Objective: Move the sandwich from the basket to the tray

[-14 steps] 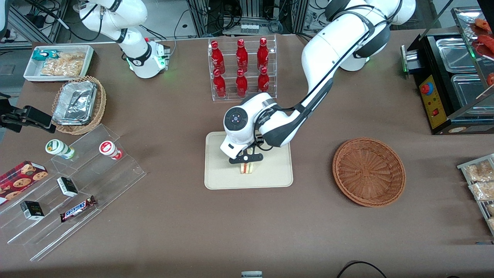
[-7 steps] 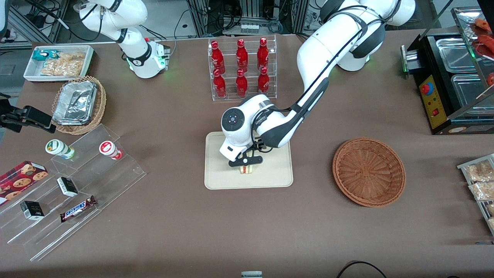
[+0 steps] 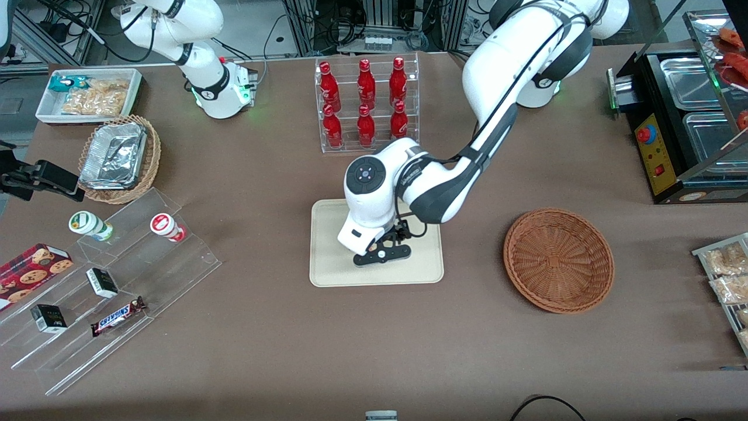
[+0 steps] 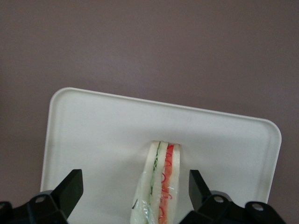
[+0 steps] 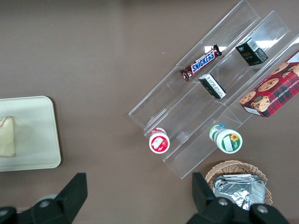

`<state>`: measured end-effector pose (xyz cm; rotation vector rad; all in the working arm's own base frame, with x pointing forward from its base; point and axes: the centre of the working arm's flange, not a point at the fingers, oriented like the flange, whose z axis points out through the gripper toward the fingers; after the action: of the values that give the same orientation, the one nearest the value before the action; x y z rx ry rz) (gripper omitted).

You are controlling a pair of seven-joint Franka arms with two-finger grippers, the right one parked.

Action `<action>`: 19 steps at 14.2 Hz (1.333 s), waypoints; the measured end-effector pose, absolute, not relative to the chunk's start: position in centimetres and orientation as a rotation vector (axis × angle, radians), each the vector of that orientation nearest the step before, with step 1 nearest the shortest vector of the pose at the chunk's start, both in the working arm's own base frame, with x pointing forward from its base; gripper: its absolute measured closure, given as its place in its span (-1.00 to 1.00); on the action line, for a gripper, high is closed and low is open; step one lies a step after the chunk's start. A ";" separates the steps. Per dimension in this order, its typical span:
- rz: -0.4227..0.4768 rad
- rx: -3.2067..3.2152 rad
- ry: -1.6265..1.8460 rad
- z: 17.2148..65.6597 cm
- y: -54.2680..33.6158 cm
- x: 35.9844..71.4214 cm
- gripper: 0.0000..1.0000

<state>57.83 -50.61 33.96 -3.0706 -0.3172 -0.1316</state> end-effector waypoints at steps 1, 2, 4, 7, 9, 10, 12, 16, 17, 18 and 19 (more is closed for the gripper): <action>-0.119 -3.033 -0.364 36.2 -48.5 58.7 -1.00; -0.098 -3.006 -0.416 38.5 -46.1 59.6 -1.00; -0.054 -2.996 -0.442 43.2 -40.6 61.6 -1.00; 0.062 -3.007 -0.382 49.2 -31.6 63.4 -1.00; 0.124 -3.012 -0.341 52.2 -25.8 63.9 -1.00; 0.162 -3.017 -0.314 53.5 -23.1 63.9 -1.00; 0.228 -3.040 -0.259 56.2 -18.0 63.5 -1.00; 0.275 -3.063 -0.203 60.6 -9.7 62.0 -1.00; 0.280 -3.057 -0.198 61.1 -9.3 61.2 -1.00; 0.290 -3.045 -0.189 61.4 -9.6 60.1 -1.00; 0.302 -3.031 -0.176 61.5 -10.1 58.8 -1.00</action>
<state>58.82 -10.05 61.54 -3.0310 -0.1759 0.3017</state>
